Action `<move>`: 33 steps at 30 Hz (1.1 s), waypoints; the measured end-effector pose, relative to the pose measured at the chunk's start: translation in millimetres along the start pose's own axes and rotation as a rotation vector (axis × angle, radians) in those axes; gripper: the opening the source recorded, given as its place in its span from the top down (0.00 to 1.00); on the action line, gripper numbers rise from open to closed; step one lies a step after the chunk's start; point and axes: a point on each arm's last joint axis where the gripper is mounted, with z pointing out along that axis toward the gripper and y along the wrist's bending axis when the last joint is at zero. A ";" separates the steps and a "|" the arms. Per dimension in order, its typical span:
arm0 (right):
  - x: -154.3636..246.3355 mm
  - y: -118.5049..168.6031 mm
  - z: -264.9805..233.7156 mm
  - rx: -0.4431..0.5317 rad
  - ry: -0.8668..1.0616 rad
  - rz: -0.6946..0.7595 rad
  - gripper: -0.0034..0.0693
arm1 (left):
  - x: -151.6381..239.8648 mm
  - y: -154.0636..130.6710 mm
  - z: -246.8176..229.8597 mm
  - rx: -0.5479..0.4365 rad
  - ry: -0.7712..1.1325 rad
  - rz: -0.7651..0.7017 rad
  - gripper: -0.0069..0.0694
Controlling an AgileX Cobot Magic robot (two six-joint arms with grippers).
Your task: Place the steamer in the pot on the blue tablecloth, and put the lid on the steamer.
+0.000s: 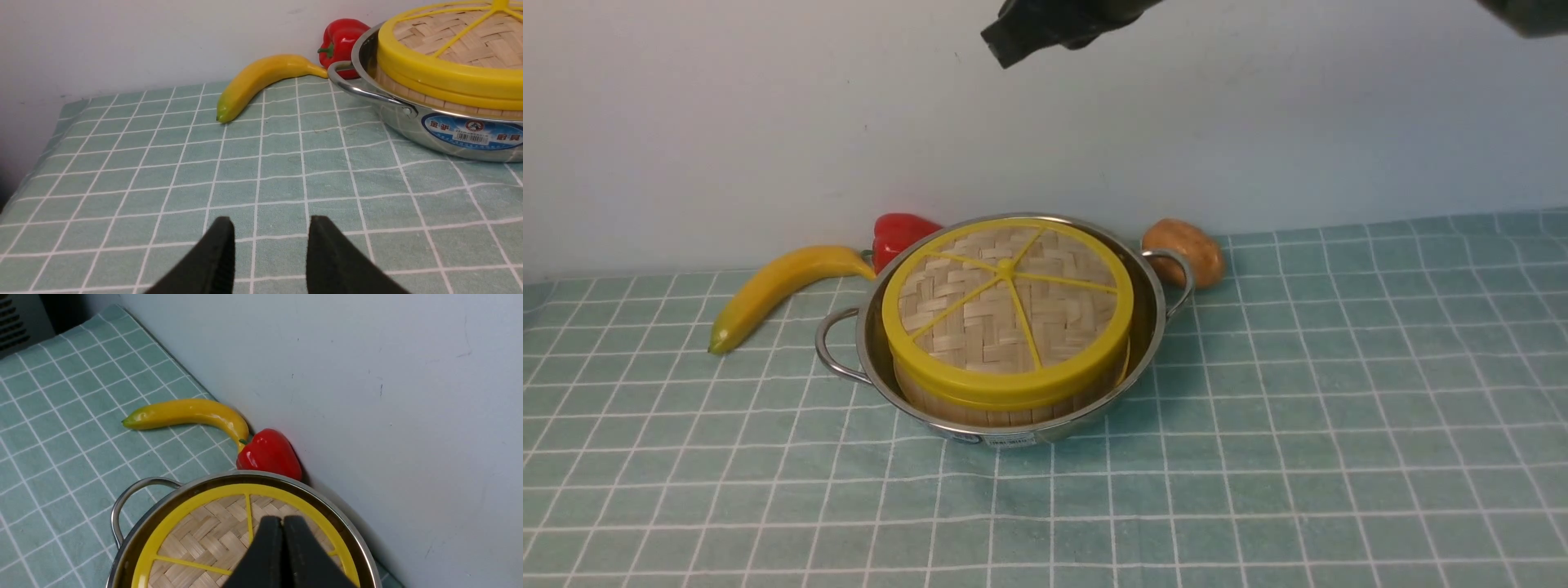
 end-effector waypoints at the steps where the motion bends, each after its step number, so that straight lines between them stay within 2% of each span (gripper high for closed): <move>1: -0.6 0.6 0.0 -0.007 -0.007 0.006 0.97 | 0.0 0.0 0.0 0.000 0.000 0.000 0.59; 10: -20.1 11.0 -2.9 -0.151 -0.208 0.169 0.96 | 0.0 0.0 0.0 0.000 0.000 0.000 0.59; 14: -23.3 13.2 -4.0 -0.175 -0.243 0.216 0.96 | 0.0 0.0 0.0 0.000 0.000 0.000 0.59; 26: -23.6 14.6 -4.3 -0.194 -0.243 0.239 0.93 | 0.0 0.0 0.0 0.000 0.000 0.000 0.59; 33: -11.8 11.5 -1.8 -0.151 -0.119 0.177 0.91 | 0.0 0.0 0.0 0.000 0.000 0.000 0.59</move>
